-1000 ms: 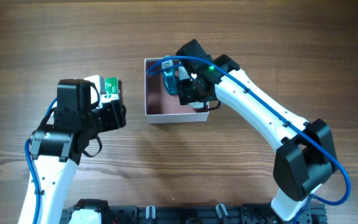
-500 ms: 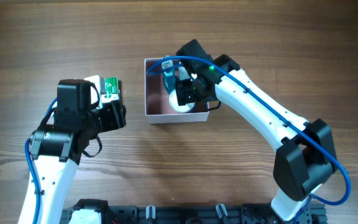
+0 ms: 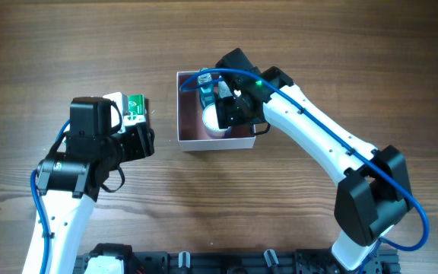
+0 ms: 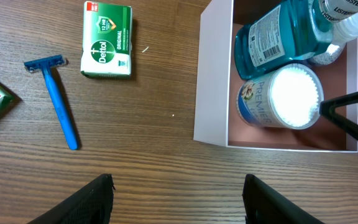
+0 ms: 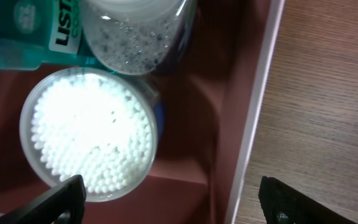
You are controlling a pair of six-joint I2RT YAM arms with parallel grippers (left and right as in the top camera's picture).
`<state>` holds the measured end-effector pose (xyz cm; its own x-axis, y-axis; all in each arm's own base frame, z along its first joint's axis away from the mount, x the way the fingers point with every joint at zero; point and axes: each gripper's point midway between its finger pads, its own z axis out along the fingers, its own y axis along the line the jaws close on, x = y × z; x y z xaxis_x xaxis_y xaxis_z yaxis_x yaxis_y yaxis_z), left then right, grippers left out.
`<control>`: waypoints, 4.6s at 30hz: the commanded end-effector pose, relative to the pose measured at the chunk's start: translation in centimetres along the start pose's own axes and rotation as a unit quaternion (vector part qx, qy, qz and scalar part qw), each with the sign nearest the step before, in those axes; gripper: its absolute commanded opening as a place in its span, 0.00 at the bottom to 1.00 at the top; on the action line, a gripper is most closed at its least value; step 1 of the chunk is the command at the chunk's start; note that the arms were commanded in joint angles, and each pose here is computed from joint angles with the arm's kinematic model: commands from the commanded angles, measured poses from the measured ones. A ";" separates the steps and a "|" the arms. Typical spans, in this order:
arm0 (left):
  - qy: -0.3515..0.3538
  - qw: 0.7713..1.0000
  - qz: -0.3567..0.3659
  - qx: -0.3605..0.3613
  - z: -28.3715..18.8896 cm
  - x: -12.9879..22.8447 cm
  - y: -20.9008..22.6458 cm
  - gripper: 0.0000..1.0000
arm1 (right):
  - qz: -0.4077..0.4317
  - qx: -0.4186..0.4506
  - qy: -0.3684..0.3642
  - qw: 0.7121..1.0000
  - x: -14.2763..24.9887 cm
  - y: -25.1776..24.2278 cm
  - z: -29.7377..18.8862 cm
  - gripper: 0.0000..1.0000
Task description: Pack container
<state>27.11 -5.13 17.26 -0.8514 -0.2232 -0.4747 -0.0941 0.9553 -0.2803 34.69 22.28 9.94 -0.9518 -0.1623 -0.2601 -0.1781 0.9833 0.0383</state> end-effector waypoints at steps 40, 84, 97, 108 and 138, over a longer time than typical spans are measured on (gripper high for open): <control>-0.006 1.000 0.004 0.000 -0.4 -0.5 -0.3 0.68 | -0.113 -0.078 -0.083 0.987 -1.7 8.7 0.1 0.04; -0.002 1.000 0.003 -0.001 -0.4 -0.4 -0.2 0.68 | -0.052 -0.002 -0.059 0.997 -0.9 6.9 4.6 0.04; -0.002 1.000 0.003 -0.001 -0.4 -0.4 -0.2 0.68 | -0.103 -0.032 -0.045 0.993 -0.3 7.9 4.3 0.10; -0.002 1.000 0.003 -0.001 -0.4 -0.4 -0.2 0.68 | -0.151 -0.071 -0.119 0.979 -2.0 8.4 -3.5 0.12; -0.093 0.995 0.008 -0.047 -3.9 -12.1 -1.9 1.00 | 0.169 0.022 -0.124 0.977 2.2 -17.9 -16.5 1.00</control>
<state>32.60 -3.66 27.63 -0.7289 -0.2412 -0.6407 -0.1173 0.9660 -0.2303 31.70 2.54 25.40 -0.8376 0.2439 -0.4888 0.2078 0.9698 0.1279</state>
